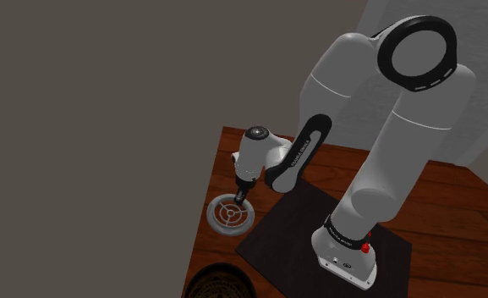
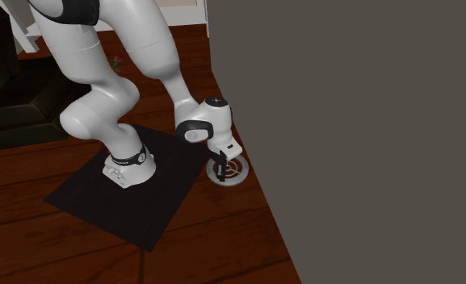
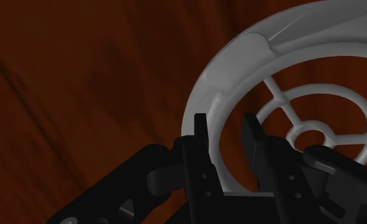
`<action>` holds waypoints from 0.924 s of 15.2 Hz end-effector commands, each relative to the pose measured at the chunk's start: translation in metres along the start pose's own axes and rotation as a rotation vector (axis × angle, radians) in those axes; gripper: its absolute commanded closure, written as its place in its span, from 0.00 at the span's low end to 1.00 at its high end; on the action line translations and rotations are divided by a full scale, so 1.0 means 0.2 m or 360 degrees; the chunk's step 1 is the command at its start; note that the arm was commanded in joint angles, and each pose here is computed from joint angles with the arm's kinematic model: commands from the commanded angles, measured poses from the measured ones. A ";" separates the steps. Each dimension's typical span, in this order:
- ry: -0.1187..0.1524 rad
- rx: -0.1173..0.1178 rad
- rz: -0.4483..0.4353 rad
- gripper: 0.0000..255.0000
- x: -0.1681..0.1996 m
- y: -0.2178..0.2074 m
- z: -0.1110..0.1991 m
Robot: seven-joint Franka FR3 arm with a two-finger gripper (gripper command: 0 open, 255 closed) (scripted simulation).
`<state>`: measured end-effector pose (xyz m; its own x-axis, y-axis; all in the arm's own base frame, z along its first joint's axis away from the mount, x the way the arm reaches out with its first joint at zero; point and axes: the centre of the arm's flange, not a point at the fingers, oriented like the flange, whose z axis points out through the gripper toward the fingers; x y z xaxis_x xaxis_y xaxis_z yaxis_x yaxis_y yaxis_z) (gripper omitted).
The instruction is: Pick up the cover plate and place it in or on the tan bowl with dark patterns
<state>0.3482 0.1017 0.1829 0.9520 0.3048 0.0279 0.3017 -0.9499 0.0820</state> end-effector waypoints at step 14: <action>0.0001 0.0001 0.0001 1.00 0.01 0.03 -0.38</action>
<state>0.3478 0.1007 0.2534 0.9521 0.3044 0.0286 0.3013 -0.9500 0.0825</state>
